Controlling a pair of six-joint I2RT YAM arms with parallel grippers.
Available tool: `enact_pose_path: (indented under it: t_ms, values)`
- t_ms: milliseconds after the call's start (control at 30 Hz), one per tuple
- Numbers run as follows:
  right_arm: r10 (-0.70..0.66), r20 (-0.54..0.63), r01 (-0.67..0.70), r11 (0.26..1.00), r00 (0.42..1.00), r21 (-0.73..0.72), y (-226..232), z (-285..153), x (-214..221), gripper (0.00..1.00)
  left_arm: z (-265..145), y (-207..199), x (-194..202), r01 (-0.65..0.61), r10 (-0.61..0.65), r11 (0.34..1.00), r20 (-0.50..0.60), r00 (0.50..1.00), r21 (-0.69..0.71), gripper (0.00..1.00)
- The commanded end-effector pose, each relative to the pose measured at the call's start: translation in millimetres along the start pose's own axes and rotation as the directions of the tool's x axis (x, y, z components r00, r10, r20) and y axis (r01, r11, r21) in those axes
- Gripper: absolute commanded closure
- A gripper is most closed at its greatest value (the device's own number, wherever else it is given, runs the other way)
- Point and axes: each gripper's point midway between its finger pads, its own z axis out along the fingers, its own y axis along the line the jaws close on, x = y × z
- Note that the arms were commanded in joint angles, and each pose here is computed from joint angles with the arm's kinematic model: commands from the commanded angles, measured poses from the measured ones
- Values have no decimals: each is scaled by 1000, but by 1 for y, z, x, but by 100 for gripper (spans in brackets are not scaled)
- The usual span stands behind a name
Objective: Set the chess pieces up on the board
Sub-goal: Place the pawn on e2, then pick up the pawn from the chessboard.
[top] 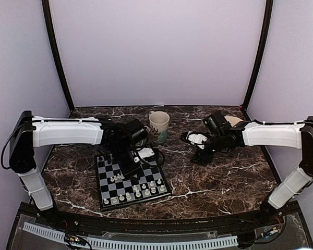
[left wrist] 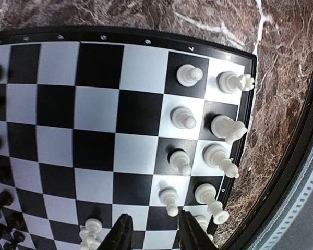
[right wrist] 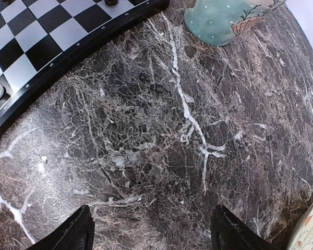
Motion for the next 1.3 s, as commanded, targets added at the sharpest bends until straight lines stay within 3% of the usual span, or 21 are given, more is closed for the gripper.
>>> enact_pose_path:
  t_ms: [0,267,833,1267]
  values:
    - [-16,15,16,1000,1000,9,-2,-2,-10,24,-33,32,7,105,-99,990,65,993,-98,67]
    - [-20,12,20,1000,1000,8,-1,-1,-10,23,-25,68,38,223,-225,956,12,974,-189,67]
    - [-27,-5,27,1000,1000,0,2,3,-7,24,4,56,44,193,-198,977,-51,979,-95,69]
    - [-32,-13,32,999,999,-4,4,6,-6,24,15,46,46,171,-175,984,-88,981,-51,81]
